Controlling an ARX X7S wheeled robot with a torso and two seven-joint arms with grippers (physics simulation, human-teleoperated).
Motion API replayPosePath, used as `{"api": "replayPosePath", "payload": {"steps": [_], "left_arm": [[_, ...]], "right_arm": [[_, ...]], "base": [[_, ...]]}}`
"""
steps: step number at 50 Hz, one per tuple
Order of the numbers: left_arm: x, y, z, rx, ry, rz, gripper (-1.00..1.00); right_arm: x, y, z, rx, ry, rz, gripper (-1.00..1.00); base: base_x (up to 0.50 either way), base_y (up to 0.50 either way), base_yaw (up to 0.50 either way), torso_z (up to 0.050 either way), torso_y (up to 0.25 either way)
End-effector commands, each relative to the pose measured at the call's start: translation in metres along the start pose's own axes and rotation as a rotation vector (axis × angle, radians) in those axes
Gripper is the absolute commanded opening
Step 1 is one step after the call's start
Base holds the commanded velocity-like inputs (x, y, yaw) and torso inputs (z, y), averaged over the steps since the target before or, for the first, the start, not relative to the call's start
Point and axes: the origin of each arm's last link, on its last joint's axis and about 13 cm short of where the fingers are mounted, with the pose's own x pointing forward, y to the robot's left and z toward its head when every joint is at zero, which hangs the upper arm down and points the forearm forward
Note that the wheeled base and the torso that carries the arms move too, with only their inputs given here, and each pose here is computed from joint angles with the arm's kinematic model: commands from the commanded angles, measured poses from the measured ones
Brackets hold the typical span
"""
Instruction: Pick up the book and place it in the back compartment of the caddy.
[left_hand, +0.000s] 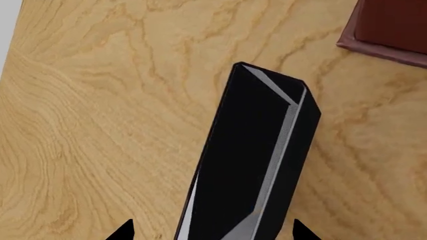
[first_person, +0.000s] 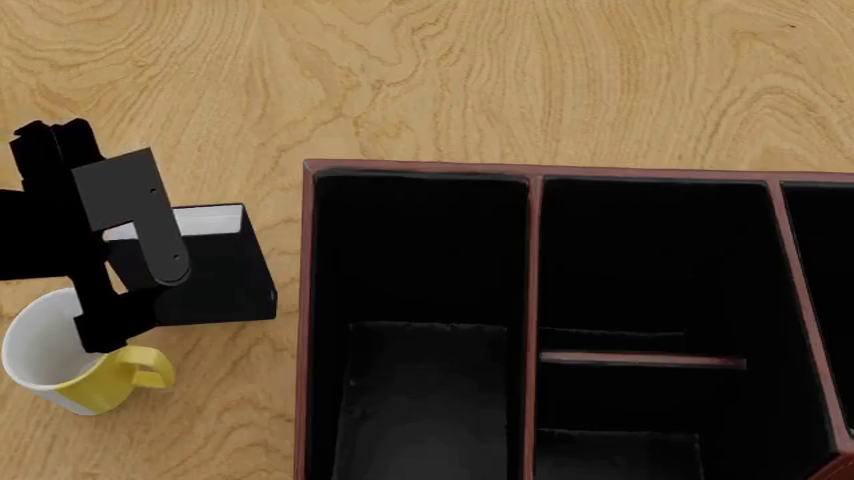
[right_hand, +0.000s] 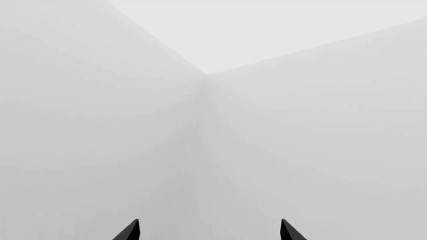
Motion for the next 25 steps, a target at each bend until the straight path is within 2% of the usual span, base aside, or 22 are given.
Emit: {"api": "replayPosePath", "payload": {"steps": [1,2,25], "left_arm": [[0.0003,0.0008,0.0007,-0.002,-0.011,0.016,1.0],[0.0001,0.0014,0.0009,-0.001,-0.017,0.021,-1.0],[-0.0009,0.0034,0.004,-0.002,-0.034,0.029,-1.0]], "right_arm": [[0.0003,0.0011,0.0,0.0,0.0,0.002,1.0],[0.0003,0.0012,-0.0001,-0.001,0.001,0.002,1.0],[-0.0002,0.0,-0.0008,-0.002,0.001,-0.001,1.0]], "base": [[0.0,0.0,0.0,0.0,0.0],[0.0,0.0,0.0,0.0,0.0],[0.0,0.0,0.0,0.0,-0.004]]}}
